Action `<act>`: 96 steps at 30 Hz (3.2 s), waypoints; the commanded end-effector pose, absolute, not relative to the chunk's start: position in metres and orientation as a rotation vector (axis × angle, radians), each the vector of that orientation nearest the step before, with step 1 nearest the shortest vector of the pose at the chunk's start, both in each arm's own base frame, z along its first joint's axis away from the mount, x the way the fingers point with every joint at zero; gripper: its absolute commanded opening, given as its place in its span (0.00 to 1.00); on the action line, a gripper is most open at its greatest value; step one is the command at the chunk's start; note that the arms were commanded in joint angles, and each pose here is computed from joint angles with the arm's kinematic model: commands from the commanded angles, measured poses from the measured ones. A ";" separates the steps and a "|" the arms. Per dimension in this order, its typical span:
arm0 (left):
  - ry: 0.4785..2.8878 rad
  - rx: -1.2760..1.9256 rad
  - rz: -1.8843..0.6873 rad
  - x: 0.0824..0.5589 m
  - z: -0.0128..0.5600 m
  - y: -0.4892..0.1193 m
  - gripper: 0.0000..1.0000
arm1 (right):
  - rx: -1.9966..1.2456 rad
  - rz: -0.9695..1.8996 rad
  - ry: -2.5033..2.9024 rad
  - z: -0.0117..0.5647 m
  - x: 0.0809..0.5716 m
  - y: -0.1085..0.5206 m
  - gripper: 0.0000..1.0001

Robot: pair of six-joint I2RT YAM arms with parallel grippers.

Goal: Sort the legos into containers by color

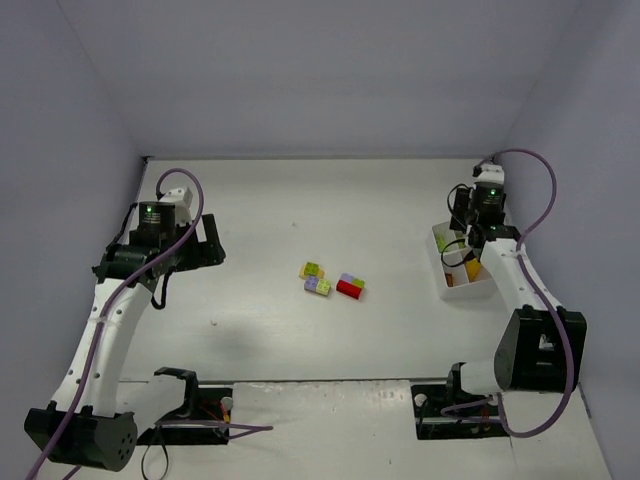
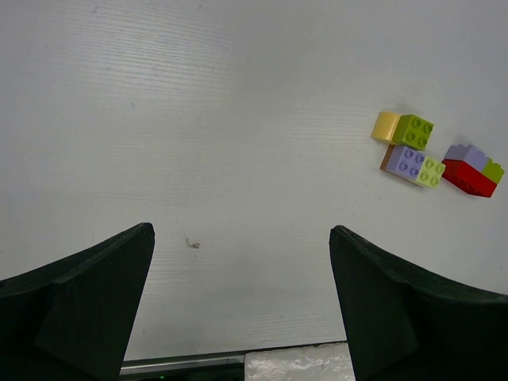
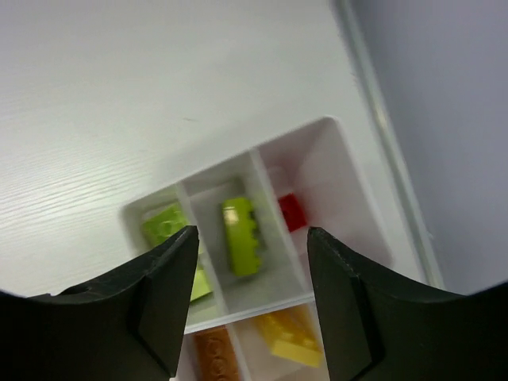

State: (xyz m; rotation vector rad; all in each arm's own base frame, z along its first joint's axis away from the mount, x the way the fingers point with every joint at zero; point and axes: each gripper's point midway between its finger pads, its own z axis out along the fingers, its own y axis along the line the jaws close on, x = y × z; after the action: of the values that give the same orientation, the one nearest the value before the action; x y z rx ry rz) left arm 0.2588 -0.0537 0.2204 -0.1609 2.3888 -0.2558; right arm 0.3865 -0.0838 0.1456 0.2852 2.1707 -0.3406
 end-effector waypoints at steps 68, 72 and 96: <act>2.276 -0.063 -0.371 0.269 0.241 -0.072 0.85 | -1.133 0.462 2.071 0.103 0.354 0.343 0.00; 2.198 0.024 -0.484 0.273 0.258 -0.090 0.85 | -1.079 0.554 1.973 0.155 0.360 0.350 0.00; 1.530 0.781 -1.128 0.285 0.408 -0.211 0.77 | -1.131 1.194 1.367 0.375 0.298 0.340 0.00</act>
State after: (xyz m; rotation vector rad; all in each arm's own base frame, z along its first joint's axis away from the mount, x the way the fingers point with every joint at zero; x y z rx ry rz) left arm 0.3023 -0.1985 0.3634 0.5779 1.7503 -1.1427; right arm 0.3243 0.3441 0.3075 -1.0652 1.6111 1.1369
